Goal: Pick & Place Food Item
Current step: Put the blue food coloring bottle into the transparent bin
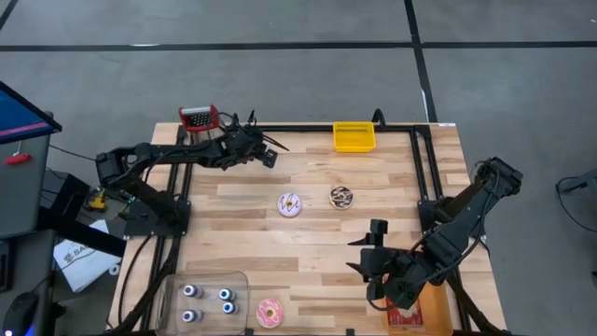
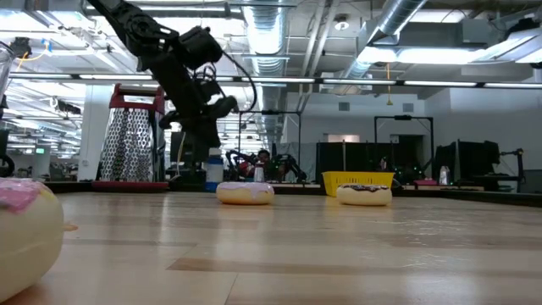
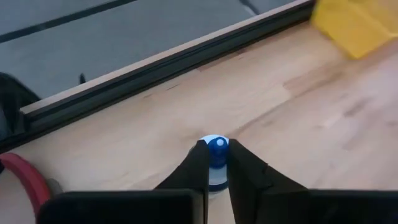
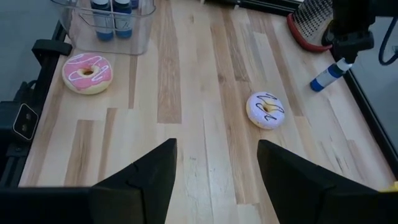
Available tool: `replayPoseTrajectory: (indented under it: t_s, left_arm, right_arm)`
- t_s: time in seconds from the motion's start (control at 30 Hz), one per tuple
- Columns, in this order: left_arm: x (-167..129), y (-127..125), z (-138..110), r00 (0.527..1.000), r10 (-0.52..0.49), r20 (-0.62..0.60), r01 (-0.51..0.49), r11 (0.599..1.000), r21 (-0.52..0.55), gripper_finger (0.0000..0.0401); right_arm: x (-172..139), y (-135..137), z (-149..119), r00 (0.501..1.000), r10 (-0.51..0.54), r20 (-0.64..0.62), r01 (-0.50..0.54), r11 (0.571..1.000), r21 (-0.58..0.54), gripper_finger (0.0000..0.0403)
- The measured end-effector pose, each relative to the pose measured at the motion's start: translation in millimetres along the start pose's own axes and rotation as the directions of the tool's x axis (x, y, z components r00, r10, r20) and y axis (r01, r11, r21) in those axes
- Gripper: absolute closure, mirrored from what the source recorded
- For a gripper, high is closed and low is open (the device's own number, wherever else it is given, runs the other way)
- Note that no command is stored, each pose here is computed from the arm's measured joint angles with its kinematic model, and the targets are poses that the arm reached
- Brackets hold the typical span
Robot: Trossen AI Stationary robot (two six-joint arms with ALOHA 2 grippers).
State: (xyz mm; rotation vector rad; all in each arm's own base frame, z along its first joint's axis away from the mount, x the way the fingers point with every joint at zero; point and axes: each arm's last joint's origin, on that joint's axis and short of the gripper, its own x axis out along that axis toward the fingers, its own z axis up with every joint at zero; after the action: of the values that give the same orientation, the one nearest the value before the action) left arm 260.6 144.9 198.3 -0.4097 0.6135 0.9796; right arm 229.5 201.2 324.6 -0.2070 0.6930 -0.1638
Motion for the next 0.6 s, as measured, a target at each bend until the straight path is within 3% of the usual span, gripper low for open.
replayPoseTrajectory:
  t_s: [0.17,0.33,0.6]
  left_arm:
    - [-25.6,-13.0,0.6,0.996,-0.09,0.019,0.09,0.995,0.033,0.0379]
    - [-74.6,-24.0,-6.5,0.983,-0.185,0.006,0.184,0.979,0.089,0.0379]
    - [-173.8,-39.5,-43.1,0.905,-0.425,-0.022,0.424,0.898,0.117,0.0379]
  right_arm:
    - [-0.1,-0.2,0.0,1.0,-0.003,0.001,0.003,1.0,0.005,0.0187]
    - [-1.2,0.4,-1.1,1.0,-0.006,-0.001,0.006,1.0,0.011,0.0187]
    - [-4.3,2.5,-3.3,1.0,-0.016,0.006,0.016,1.0,0.025,0.0187]
